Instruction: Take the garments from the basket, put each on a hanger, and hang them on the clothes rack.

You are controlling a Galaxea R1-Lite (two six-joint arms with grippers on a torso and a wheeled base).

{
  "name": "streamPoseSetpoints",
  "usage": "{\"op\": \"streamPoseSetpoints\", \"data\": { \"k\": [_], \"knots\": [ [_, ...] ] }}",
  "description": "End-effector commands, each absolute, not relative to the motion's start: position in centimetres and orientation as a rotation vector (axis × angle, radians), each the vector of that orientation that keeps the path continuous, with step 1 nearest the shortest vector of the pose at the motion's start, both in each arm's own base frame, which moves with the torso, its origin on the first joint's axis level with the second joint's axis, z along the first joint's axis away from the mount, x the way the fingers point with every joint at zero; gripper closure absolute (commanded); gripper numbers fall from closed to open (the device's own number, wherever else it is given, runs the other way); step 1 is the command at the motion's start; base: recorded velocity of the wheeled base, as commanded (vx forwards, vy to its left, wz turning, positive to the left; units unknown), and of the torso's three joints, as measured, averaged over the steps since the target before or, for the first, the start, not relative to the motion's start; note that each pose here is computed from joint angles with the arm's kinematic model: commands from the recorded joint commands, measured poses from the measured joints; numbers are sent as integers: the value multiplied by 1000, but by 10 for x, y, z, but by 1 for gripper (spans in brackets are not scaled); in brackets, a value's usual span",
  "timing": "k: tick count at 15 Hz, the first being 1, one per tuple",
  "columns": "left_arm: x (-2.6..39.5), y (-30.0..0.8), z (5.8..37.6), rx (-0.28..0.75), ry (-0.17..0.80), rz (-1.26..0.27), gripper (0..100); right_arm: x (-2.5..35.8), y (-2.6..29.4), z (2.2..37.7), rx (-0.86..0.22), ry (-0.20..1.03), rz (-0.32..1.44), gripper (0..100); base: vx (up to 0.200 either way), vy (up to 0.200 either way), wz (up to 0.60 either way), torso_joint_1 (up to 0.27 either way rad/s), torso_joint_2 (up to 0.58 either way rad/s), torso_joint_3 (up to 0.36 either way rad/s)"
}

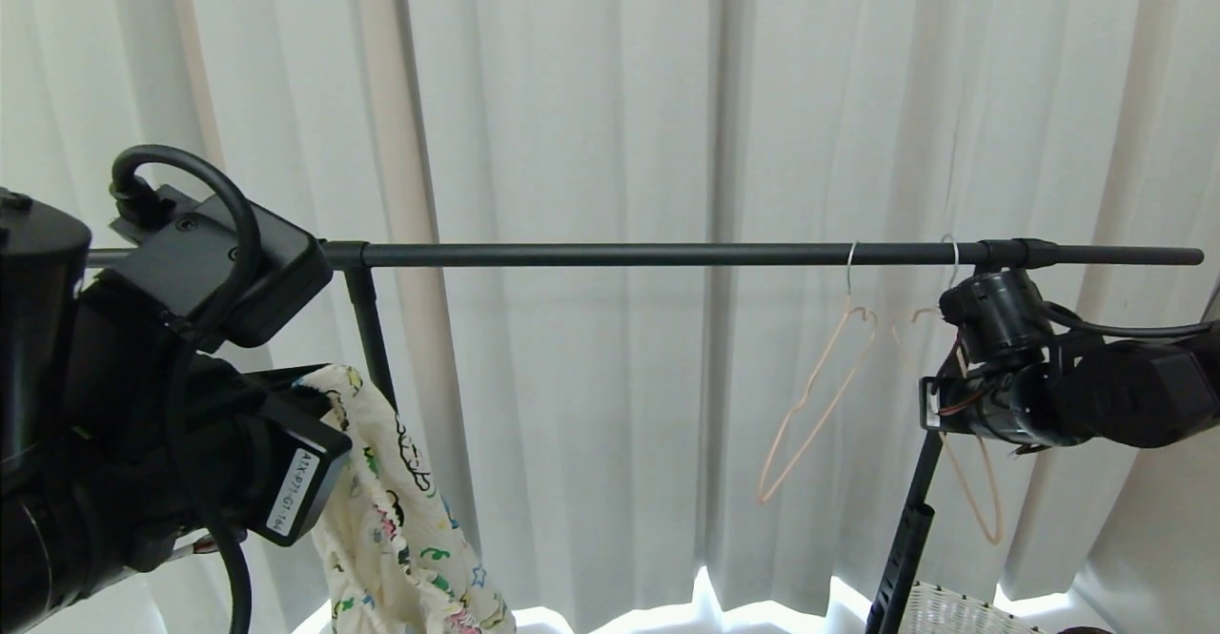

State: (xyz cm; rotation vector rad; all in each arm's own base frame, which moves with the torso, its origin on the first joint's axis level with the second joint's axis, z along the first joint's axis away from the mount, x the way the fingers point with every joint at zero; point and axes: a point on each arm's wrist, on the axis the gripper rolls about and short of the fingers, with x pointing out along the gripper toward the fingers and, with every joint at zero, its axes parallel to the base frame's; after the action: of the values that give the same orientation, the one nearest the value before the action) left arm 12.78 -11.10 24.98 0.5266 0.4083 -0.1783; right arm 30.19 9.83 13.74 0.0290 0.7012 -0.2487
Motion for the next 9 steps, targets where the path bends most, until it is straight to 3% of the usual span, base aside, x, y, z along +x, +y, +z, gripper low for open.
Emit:
{"op": "streamPoseSetpoints", "data": {
  "k": [1,9],
  "knots": [
    [128,-109,250,525,407,-172,100,289,91,155,17,672,-189,100,0,0,0,0,0,0],
    [126,-108,252,521,398,-172,100,273,81,181,19,599,-169,100,0,0,0,0,0,0]
  ]
}}
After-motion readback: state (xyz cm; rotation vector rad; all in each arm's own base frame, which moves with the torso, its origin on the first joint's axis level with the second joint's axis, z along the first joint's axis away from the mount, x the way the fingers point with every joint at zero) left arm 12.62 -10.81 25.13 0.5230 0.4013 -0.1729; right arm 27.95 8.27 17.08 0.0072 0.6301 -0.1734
